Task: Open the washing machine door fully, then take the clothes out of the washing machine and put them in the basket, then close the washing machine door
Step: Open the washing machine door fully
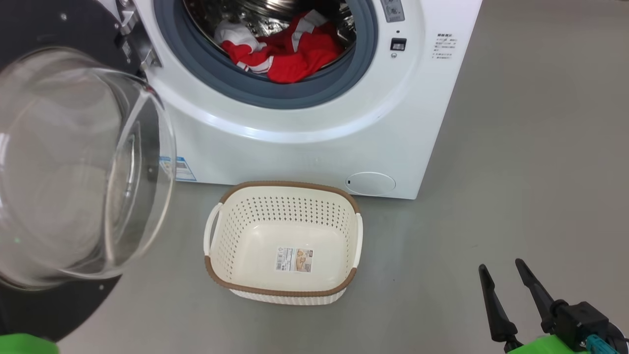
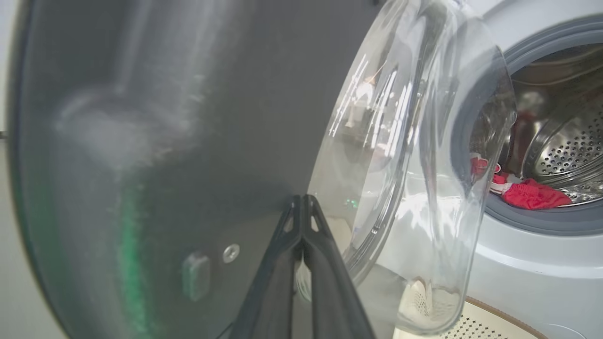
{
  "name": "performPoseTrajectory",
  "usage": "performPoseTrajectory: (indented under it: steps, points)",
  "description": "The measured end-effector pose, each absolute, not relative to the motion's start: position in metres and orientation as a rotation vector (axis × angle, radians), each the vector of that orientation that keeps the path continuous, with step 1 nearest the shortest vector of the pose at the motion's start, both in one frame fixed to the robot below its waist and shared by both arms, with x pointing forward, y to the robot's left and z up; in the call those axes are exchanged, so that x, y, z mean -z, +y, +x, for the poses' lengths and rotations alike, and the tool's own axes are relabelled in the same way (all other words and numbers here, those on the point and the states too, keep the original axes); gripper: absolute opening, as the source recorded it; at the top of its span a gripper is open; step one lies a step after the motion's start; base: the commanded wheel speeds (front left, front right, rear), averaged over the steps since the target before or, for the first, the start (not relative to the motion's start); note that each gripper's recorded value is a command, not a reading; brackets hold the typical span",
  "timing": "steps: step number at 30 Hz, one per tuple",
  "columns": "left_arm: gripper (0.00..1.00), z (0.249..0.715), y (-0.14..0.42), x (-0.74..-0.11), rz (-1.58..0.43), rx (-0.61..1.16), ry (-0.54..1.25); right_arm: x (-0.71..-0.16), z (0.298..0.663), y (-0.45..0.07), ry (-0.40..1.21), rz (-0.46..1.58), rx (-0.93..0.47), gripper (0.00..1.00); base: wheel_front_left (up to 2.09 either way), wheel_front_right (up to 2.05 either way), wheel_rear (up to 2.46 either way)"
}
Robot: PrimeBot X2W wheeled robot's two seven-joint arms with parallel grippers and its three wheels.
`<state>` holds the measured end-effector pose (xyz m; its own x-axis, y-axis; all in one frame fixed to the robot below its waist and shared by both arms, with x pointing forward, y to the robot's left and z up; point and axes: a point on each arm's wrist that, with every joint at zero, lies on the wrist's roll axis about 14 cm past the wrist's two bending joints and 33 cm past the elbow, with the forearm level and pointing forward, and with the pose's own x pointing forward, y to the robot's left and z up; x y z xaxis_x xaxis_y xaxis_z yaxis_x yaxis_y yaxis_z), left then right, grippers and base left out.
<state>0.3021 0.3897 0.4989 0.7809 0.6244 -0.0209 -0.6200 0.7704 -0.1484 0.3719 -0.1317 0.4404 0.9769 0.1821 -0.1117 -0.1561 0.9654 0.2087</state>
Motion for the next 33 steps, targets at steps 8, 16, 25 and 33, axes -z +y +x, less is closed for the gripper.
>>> performPoseTrajectory:
  steps: [8,16,25,33]
  points:
    - [0.00,0.301,0.421,-0.500,-0.143,-0.745,-0.044,-0.442,0.377,-0.132,0.124,0.180,-0.174,1.00,0.00,0.00,0.00]
    - [0.00,0.300,0.436,-0.500,-0.140,-0.777,-0.051,-0.442,0.377,-0.132,0.123,0.180,-0.173,1.00,0.00,0.00,0.00]
    - [0.00,0.302,0.415,-0.502,-0.136,-0.732,-0.074,-0.449,0.375,-0.130,0.104,0.179,-0.183,1.00,0.00,0.00,0.00]
    - [0.00,0.292,0.357,-0.493,-0.146,-0.617,-0.062,-0.456,0.371,-0.130,0.084,0.180,-0.184,1.00,0.00,0.00,0.00]
